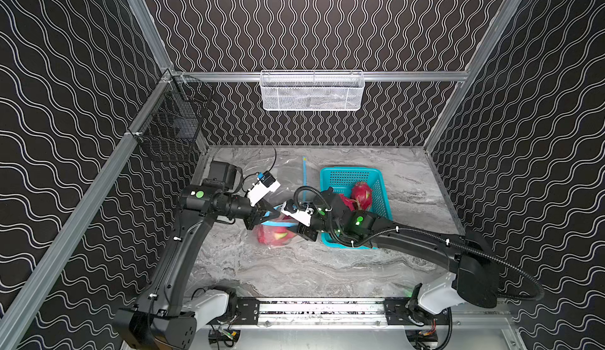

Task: Open the zip-top bag and take out the dragon fruit
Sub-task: Pick up the dragon fruit from the zipper food storage bag.

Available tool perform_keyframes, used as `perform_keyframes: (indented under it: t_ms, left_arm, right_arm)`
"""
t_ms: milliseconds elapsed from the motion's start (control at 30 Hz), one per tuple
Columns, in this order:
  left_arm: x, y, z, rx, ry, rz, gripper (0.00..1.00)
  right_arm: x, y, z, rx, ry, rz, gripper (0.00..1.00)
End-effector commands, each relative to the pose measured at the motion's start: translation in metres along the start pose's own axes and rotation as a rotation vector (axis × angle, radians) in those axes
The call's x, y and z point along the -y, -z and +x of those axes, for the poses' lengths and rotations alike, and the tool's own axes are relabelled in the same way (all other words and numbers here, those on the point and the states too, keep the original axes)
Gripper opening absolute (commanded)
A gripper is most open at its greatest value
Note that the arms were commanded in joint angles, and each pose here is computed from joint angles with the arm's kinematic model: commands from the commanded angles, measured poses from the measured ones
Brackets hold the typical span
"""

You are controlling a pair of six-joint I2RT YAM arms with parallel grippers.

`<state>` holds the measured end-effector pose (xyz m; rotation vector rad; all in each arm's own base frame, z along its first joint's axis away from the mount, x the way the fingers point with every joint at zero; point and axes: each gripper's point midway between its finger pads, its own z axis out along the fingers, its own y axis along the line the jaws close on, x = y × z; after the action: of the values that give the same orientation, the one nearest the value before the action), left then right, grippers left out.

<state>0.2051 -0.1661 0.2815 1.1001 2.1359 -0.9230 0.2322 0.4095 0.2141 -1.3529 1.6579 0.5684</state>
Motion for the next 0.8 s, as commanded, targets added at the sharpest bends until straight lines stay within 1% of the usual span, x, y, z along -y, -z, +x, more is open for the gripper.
perform_keyframes:
  t_ms: [0,67,167,267,300,333,433,600,700,767]
  left_arm:
    - [0.007,0.001,-0.001,0.006,-0.005,0.034,0.00]
    - [0.008,0.001,0.000,0.005,-0.009,0.035,0.00]
    - [0.006,0.000,0.001,0.001,-0.010,0.032,0.00]
    - [0.005,-0.002,0.003,-0.001,-0.006,0.036,0.00]
    - [0.005,-0.002,0.003,0.000,-0.004,0.037,0.00]
    - [0.005,-0.003,0.003,0.001,-0.007,0.038,0.00]
    - [0.005,-0.002,0.001,0.009,-0.004,0.038,0.00]
    - [0.011,0.002,-0.001,0.015,-0.011,0.044,0.00]
    - [0.014,0.003,-0.001,0.017,-0.012,0.048,0.00]
    - [0.015,0.004,-0.001,0.018,-0.015,0.050,0.00]
  right_arm:
    - [-0.002,0.012,-0.039,0.167,0.017,-0.062,0.49]
    - [-0.014,0.023,-0.050,0.203,0.019,-0.140,0.47]
    - [-0.029,0.036,-0.052,0.186,0.009,-0.227,0.47]
    - [-0.034,0.046,-0.052,0.190,-0.038,-0.262,0.48]
    - [-0.034,0.047,-0.051,0.189,-0.057,-0.260,0.48]
    - [-0.030,0.046,-0.051,0.188,-0.078,-0.243,0.45]
    - [-0.010,0.036,-0.045,0.153,-0.152,-0.173,0.31]
    - [0.013,0.013,-0.034,0.098,-0.188,-0.080,0.16]
    - [0.017,0.003,-0.030,0.067,-0.193,-0.063,0.15]
    - [0.014,-0.002,-0.026,0.058,-0.185,-0.065,0.25]
